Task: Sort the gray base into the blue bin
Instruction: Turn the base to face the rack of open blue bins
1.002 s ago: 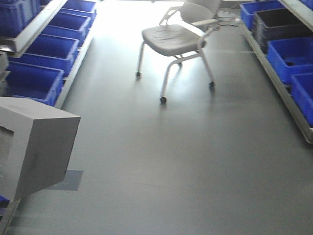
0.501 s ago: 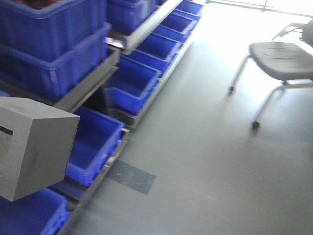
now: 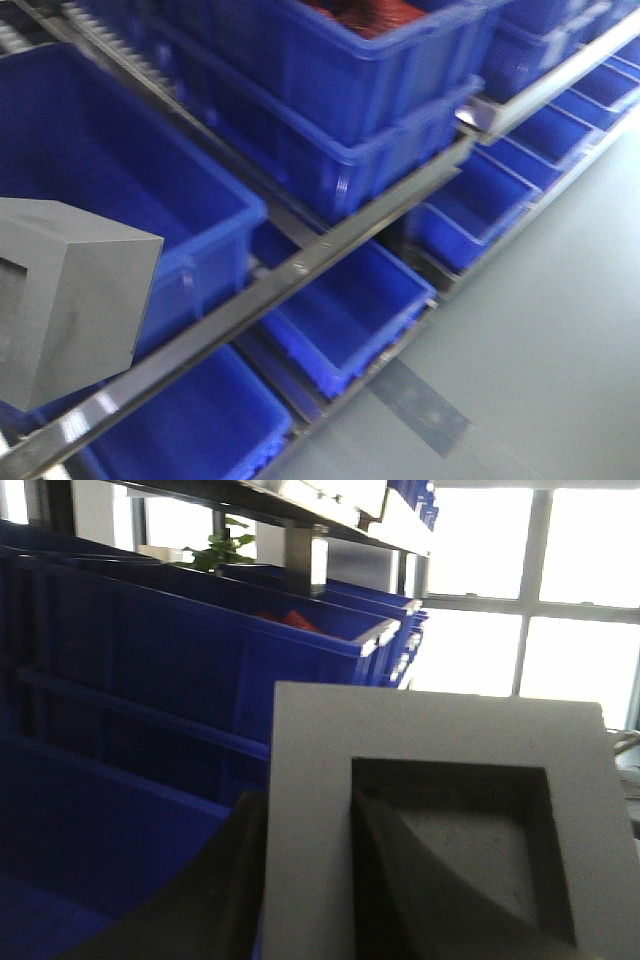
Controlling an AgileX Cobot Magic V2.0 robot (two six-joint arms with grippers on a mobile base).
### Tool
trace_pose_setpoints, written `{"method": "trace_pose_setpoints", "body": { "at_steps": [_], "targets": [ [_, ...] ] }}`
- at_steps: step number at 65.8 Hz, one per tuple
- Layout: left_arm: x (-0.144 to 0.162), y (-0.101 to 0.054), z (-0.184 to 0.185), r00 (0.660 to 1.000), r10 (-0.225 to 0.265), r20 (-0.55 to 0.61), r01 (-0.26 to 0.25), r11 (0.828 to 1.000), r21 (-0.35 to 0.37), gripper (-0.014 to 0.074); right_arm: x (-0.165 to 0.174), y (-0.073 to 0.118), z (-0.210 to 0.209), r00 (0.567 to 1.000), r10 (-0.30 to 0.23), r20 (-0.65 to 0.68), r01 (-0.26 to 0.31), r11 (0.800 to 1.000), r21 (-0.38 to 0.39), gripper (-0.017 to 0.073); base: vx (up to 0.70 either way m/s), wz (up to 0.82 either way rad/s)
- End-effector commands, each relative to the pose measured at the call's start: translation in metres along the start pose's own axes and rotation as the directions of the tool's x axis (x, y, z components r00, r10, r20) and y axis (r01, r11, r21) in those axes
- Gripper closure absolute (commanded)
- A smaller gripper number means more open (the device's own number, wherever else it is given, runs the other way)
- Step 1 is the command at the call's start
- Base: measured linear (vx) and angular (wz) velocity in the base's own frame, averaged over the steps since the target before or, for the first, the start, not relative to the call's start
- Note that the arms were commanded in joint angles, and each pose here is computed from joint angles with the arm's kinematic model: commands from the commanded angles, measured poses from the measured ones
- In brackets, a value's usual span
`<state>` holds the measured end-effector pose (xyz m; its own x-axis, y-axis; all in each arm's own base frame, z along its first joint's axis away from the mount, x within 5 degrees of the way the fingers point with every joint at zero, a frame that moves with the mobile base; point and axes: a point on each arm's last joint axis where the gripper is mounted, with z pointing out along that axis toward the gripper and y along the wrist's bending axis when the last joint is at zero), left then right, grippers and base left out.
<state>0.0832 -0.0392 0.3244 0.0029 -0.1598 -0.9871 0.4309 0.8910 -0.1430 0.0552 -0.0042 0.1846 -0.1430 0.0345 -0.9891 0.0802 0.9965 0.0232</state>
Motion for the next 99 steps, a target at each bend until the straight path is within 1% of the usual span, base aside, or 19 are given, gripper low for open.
{"method": "trace_pose_setpoints", "body": {
  "at_steps": [1,28,51,72,99],
  "targets": [
    [-0.0195,-0.001,-0.0007,0.991,-0.023,0.133,0.023,1.0,0.002,0.06,-0.0063,-0.0001,0.0001,0.997,-0.018,0.071,0.018,1.0,0.003,0.0564,0.2,0.78],
    [-0.0195,-0.001,-0.0007,0.991,-0.023,0.133,0.023,1.0,0.002,0.06,-0.0063,-0.0001,0.0001,0.997,-0.018,0.071,0.018,1.0,0.003,0.0564,0.19,0.75],
    [-0.0195,-0.001,-0.0007,0.991,-0.023,0.133,0.023,1.0,0.002,0.06,-0.0063,-0.0001,0.0001,0.997,-0.018,0.071,0.018,1.0,0.003,0.0564,0.14,0.53],
    [-0.0195,-0.001,-0.0007,0.991,-0.023,0.133,0.023,1.0,0.002,0.06,-0.0063,-0.0001,0.0001,0.997,-0.018,0.071,0.018,1.0,0.003,0.0564,0.08,0.33],
    [-0.0195,-0.001,-0.0007,0.991,-0.023,0.133,0.023,1.0,0.002,0.06,-0.0063,-0.0001,0.0001,0.997,-0.018,0.071,0.018,1.0,0.003,0.0564,0.03,0.15]
  ]
}}
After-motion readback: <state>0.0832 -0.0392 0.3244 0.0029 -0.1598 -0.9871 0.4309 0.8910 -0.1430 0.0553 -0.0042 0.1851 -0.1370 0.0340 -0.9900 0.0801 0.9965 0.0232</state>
